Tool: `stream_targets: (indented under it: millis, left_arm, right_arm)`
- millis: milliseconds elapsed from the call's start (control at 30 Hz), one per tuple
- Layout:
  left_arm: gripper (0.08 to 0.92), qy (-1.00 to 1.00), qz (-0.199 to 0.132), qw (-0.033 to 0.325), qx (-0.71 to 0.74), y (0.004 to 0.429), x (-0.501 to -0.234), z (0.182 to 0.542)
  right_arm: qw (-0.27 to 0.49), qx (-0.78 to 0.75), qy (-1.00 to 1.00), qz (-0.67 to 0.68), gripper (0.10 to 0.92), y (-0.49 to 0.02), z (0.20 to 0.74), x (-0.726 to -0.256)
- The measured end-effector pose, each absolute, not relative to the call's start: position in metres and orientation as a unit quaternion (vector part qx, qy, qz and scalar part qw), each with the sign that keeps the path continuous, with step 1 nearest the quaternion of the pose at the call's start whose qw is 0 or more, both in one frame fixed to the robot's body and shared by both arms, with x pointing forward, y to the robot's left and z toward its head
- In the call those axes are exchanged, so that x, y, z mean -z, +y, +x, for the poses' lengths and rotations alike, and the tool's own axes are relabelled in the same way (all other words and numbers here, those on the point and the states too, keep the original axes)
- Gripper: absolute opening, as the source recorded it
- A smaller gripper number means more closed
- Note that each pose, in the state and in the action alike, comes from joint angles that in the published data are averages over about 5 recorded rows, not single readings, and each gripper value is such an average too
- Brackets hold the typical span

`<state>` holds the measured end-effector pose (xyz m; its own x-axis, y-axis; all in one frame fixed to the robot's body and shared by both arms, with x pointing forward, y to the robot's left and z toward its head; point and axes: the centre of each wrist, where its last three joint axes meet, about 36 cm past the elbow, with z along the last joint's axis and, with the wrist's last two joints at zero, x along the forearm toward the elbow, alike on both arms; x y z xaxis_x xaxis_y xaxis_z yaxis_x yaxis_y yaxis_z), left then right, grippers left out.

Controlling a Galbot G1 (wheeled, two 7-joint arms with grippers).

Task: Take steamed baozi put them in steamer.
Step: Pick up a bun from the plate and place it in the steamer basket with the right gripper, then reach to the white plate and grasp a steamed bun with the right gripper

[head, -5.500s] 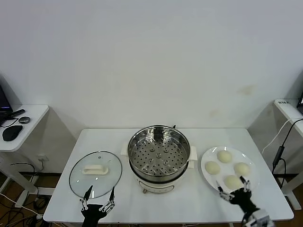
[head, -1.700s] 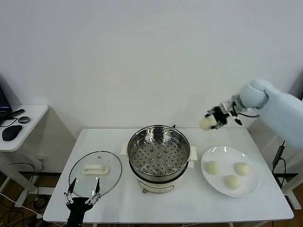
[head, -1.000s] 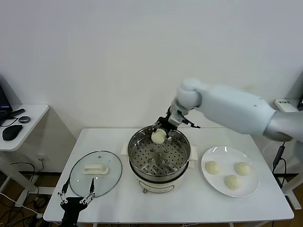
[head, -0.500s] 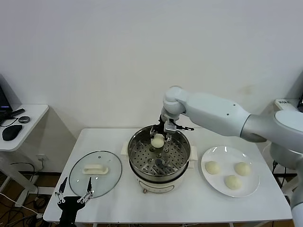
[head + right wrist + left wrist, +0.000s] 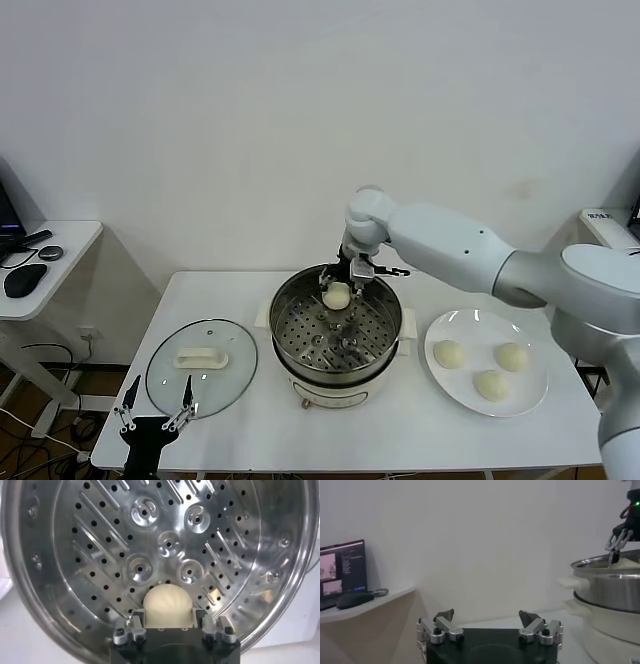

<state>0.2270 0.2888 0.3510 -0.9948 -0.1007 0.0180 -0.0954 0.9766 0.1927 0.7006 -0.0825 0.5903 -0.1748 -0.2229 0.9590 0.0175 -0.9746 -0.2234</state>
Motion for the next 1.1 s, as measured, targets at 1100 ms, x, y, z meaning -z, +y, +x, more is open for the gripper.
stream_targets:
  millis: [1100]
  left_arm:
    - [0.823,-0.992,0.044,0.048,0.112,0.289,-0.362,0.240]
  right_arm:
    - [-0.307,0.648,0.461,-0.523,0.823,-0.295,0.593,-0.660]
